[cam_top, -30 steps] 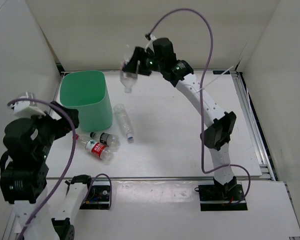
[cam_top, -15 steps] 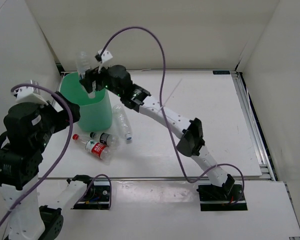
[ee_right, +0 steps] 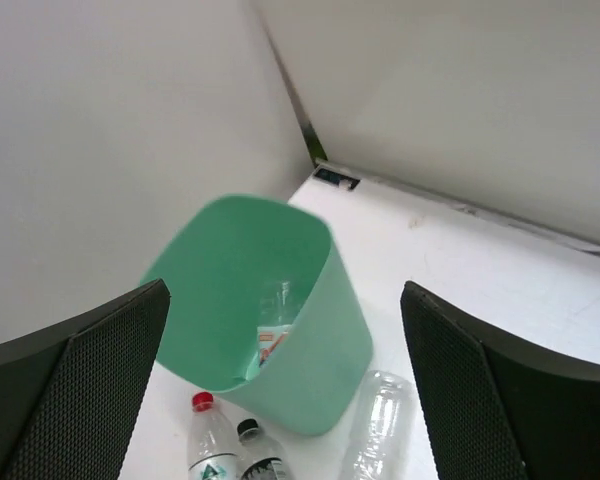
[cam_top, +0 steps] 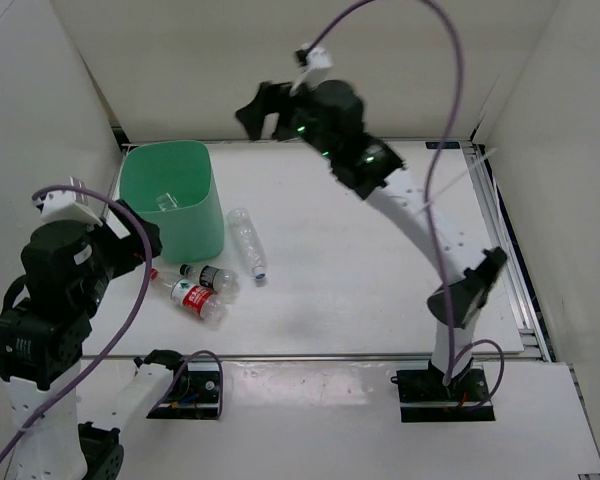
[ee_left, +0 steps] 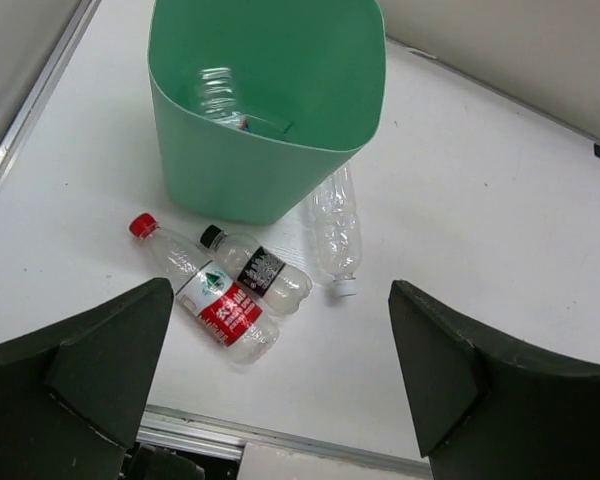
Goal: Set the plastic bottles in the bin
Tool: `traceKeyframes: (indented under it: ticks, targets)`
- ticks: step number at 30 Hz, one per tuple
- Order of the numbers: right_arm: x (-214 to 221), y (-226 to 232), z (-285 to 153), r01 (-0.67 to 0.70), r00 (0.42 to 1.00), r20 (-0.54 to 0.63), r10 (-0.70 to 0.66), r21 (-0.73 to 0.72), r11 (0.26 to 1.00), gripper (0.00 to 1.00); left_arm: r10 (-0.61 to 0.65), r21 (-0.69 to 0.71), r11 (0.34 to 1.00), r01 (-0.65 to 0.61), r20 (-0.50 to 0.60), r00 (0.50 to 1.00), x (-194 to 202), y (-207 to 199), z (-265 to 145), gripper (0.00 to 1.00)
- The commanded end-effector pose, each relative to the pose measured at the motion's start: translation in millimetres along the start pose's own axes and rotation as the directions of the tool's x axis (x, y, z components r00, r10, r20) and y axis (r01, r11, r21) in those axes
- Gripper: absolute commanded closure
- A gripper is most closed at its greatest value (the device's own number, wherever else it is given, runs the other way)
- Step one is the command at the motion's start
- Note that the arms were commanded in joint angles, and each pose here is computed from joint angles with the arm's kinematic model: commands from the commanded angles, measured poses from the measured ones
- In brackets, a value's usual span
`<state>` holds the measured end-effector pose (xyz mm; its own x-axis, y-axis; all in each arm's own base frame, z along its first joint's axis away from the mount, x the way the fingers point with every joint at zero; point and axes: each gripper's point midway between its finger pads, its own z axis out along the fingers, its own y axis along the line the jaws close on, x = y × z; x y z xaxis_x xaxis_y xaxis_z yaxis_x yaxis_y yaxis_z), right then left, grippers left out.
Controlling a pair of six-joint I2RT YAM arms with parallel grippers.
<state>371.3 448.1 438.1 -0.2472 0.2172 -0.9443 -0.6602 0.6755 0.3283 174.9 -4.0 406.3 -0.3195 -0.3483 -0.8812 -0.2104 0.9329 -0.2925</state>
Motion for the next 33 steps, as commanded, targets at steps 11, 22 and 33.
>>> traceKeyframes:
  ticks: [11, 22, 33]
  targets:
    - [243, -96, -7, -0.430, 0.611, -0.747, 0.262, -0.035, 0.902, 0.00, -0.284, 0.083, 0.958, 0.273, 0.174, 0.943, 20, 18, -23, 0.00]
    - [356, -88, 1, -0.552, 0.391, -0.873, 0.291, 0.030, 0.833, 0.00, -0.385, -0.039, 0.918, 0.396, 0.165, 0.908, 38, 46, -35, 0.00]
    - [400, -69, 2, -0.596, 0.303, -0.900, 0.313, 0.077, 0.799, 0.02, -0.400, -0.046, 0.910, 0.411, 0.158, 0.903, 40, 48, -42, 0.00]
